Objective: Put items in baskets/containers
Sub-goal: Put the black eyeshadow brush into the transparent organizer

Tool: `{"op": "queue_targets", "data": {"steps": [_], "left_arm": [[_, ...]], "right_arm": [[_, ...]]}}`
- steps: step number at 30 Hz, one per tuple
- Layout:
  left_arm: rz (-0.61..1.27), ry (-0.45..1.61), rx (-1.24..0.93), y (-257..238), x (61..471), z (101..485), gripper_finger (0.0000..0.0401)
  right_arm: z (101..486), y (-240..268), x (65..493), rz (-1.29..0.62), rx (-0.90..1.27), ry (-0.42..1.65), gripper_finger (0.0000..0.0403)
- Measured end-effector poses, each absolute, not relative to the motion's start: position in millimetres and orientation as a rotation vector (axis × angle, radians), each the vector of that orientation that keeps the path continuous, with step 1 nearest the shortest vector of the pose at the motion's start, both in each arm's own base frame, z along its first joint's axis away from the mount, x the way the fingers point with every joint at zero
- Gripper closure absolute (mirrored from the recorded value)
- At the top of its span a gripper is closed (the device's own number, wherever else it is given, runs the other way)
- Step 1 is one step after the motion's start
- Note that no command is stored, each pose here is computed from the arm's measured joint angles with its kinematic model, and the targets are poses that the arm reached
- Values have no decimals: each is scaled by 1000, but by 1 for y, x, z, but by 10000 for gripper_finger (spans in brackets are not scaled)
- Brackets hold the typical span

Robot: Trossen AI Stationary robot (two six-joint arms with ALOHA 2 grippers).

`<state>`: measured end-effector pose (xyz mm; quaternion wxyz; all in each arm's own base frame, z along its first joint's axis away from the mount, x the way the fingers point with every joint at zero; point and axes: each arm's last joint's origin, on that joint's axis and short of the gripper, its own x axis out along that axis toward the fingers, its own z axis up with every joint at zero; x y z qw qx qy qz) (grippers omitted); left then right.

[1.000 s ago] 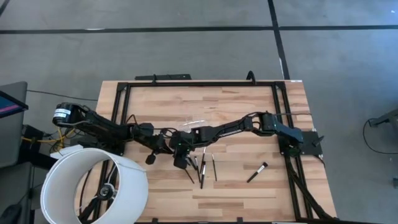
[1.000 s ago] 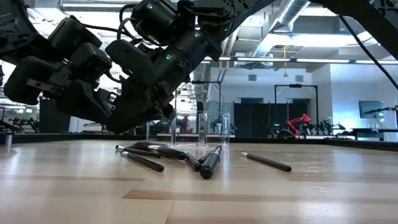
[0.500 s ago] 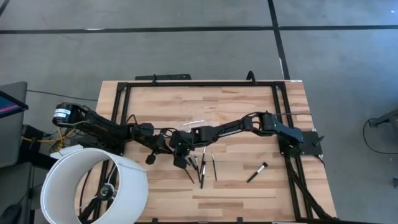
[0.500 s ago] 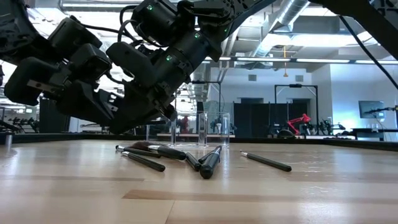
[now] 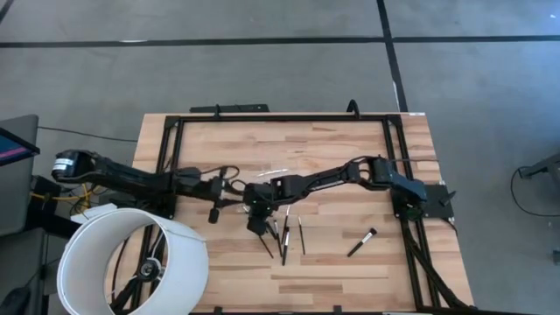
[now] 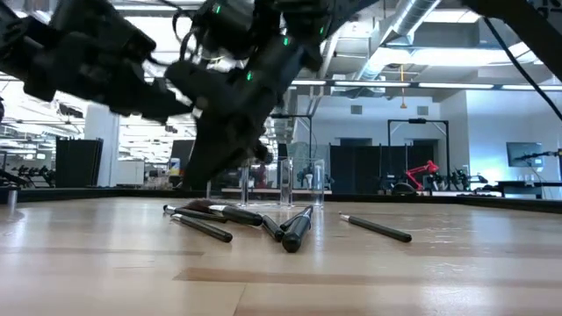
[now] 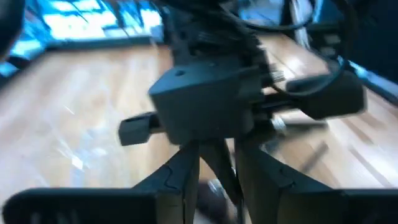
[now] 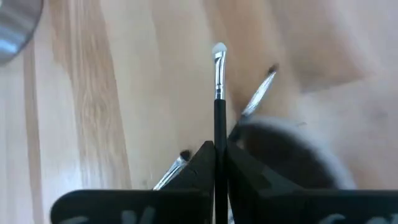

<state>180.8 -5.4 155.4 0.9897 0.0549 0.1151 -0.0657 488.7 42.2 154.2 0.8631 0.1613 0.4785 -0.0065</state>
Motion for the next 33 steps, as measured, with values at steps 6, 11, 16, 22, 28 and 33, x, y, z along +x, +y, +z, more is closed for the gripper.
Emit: {"op": "queue_targets", "data": {"steps": [6, 11, 16, 22, 28, 33], "left_arm": [[-43, 136, 136, -3, 175, 171, 297], [-40, 145, 144, -3, 175, 171, 297], [-44, 166, 169, -2, 176, 167, 297], [-46, 167, 206, -2, 177, 167, 297], [-46, 167, 205, -2, 176, 167, 297], [-45, 167, 205, -2, 177, 167, 297]], "right_arm": [[233, 40, 449, -288, 74, 993, 390], [293, 42, 396, -637, -145, 876, 395], [290, 42, 354, -836, -191, 653, 392], [236, 11, 338, -746, -103, 333, 397], [176, -26, 319, -519, -43, 73, 390], [144, -44, 320, -414, 7, -71, 396]]}}
